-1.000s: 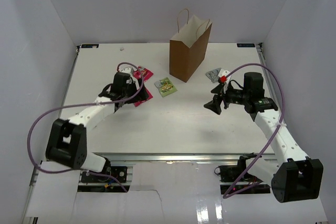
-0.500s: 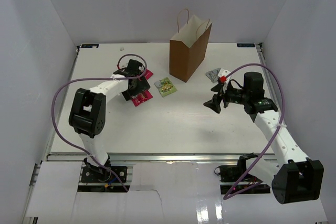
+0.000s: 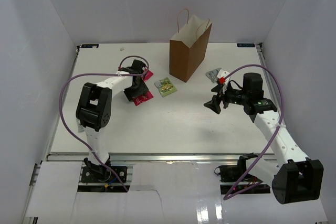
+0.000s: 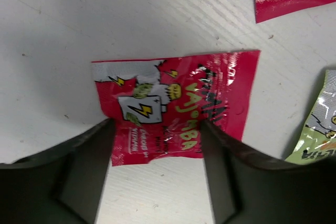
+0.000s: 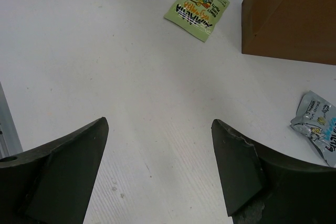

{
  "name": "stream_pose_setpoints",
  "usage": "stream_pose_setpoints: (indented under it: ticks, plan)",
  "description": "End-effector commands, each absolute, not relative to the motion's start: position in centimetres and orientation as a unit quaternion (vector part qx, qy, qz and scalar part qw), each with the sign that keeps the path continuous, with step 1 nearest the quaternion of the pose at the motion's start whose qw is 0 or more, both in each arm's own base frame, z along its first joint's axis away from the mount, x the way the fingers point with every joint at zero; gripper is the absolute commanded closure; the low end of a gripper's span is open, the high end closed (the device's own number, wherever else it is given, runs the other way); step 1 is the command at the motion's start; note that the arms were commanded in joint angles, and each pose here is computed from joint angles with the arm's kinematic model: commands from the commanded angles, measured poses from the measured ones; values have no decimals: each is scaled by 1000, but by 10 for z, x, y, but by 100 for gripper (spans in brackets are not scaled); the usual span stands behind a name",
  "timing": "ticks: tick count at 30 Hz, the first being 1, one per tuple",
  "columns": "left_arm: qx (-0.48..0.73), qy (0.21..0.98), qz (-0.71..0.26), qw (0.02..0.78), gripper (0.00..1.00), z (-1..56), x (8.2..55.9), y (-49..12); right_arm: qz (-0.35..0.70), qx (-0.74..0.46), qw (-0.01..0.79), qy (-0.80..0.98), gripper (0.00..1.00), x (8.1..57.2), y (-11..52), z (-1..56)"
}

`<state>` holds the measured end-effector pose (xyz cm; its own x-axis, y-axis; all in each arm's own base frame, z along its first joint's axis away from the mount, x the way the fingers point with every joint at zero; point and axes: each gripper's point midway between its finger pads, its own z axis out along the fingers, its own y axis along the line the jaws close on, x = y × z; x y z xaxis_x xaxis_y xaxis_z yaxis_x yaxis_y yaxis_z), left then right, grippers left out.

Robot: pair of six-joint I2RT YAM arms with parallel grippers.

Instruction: Place the snacks into the paper bag

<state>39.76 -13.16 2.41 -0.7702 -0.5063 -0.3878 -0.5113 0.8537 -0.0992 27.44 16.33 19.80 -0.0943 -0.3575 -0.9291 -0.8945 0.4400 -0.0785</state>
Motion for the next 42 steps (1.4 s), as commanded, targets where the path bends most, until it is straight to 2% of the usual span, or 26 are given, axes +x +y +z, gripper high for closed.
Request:
stream_pose_setpoints:
  ticks: [1,5,9,12,16,19,20,31,36,42]
  plan:
    - [-257,953,36,155,31,-7,378,-127,266,-463,513,672,15,275,165,207]
    - [-256,955,41,145,40,-15,372,-126,266,-465,515,669,15,273,166,209]
    - [-236,960,22,146,61,-11,373,-131,270,-465,516,667,15,272,167,210]
    - [-228,961,17,153,70,-6,374,-132,271,-466,516,666,15,272,167,210]
    - [-207,964,4,169,87,7,377,-134,272,-465,516,666,15,271,167,210]
    - [-183,964,-30,190,94,27,382,-144,273,-466,515,665,15,271,168,210]
    - [-164,963,-48,210,100,40,388,-149,273,-466,516,666,15,271,167,210]
    - [38,910,-222,348,100,145,397,-201,273,-467,517,664,15,270,168,211]
    - [137,860,-250,423,100,201,398,-222,274,-467,517,663,15,270,168,211]
    - [209,765,-225,566,100,307,407,-252,275,-467,514,665,15,270,168,209]
